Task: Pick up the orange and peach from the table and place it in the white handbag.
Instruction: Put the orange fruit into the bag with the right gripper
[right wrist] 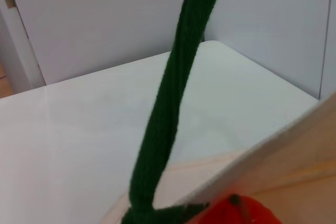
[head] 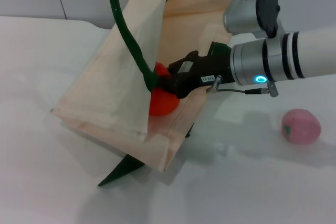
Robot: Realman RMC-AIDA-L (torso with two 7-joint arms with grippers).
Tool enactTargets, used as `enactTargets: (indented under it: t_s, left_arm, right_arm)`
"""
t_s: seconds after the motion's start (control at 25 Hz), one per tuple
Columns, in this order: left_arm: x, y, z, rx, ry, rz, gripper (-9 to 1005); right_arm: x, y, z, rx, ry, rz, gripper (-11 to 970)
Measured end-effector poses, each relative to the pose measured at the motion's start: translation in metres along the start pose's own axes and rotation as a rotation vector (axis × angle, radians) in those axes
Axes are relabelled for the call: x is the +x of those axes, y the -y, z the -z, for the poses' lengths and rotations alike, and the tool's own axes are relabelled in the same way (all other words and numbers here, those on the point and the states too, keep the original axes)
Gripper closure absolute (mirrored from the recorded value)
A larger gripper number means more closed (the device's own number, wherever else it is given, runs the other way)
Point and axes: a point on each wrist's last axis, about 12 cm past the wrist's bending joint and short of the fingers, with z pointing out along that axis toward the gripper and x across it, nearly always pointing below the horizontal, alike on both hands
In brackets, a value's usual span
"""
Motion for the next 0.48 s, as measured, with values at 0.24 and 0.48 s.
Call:
enactTargets:
  t_s: [0.24, 0.48]
  left_arm:
    - [-0.0001, 0.0006, -0.0001, 0.002, 0.0, 0.0, 877]
    - [0.0001, 0.0005, -0.0002, 0.001, 0.002, 0.011, 877]
  right_arm:
    - [0.0, 0.0039, -0.0004, 0.006, -0.009, -0.029, 804]
    - [0.0018, 0.0063, 0.0013, 0.013, -0.013, -0.051, 671]
